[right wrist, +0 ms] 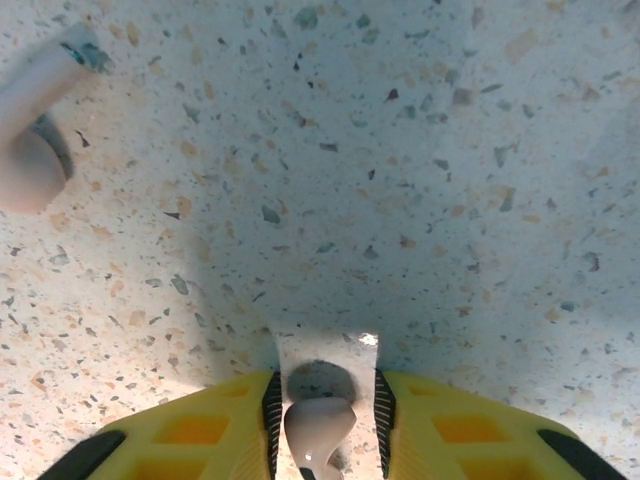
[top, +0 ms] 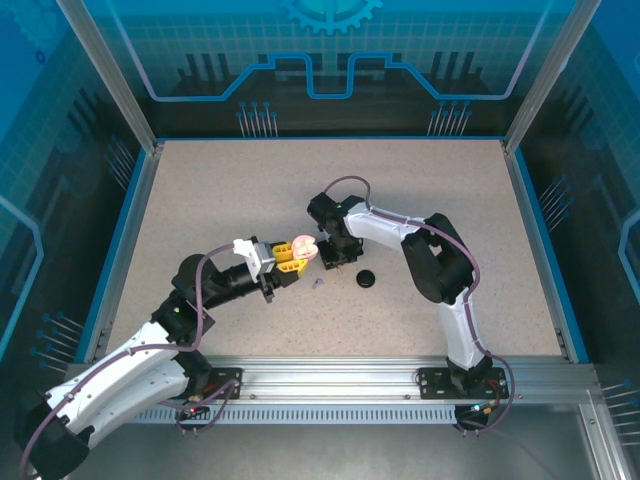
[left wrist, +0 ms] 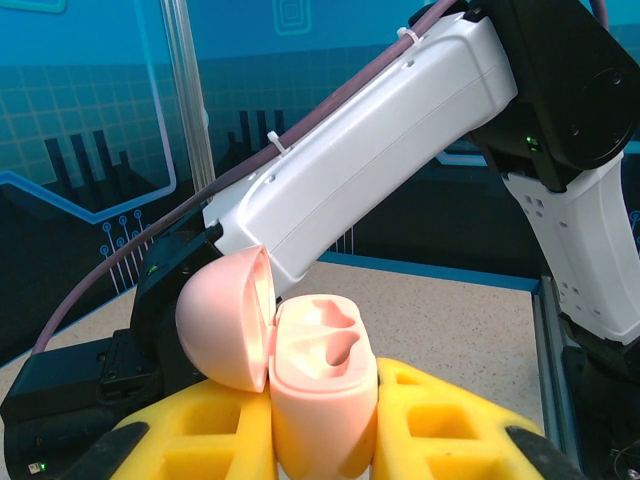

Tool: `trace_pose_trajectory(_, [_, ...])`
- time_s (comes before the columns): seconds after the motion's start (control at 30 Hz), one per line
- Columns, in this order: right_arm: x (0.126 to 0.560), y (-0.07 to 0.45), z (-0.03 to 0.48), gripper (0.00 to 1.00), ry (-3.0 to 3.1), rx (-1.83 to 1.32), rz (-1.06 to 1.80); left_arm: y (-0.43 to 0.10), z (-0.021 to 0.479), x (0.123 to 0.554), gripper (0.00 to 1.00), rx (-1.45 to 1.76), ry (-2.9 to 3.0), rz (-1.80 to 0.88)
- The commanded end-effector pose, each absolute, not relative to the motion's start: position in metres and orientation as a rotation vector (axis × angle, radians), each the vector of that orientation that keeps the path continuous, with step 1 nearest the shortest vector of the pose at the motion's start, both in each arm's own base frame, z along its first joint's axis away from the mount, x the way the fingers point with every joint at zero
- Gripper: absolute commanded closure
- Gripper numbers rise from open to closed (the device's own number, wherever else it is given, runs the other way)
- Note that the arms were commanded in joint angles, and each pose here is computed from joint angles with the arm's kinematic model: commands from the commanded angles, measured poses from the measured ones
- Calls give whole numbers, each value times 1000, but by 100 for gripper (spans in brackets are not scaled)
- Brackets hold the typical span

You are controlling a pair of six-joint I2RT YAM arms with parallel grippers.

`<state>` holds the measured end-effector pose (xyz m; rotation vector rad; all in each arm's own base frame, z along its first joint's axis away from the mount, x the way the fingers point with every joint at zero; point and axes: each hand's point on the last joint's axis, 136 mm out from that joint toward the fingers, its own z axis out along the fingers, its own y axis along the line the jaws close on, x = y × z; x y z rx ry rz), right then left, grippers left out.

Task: Insert the wireless bluetooth earbuds into the charging case

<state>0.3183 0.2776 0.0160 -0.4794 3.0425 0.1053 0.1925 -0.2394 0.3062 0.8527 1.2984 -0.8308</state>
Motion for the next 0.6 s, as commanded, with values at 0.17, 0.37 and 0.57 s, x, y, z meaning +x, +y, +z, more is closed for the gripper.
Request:
trace_pose_trajectory(0.17, [306, 281, 9, 73, 3100, -507, 131, -237, 309, 191, 88, 855, 1277, -804])
trace_pose_trajectory(0.37, [305, 281, 16, 77, 3093, -503, 144, -237, 308, 191, 88, 853, 1280, -804])
trace_pose_trajectory(0.57, [309, 280, 32, 78, 3047, -479, 161, -237, 306, 192, 88, 851, 1283, -803])
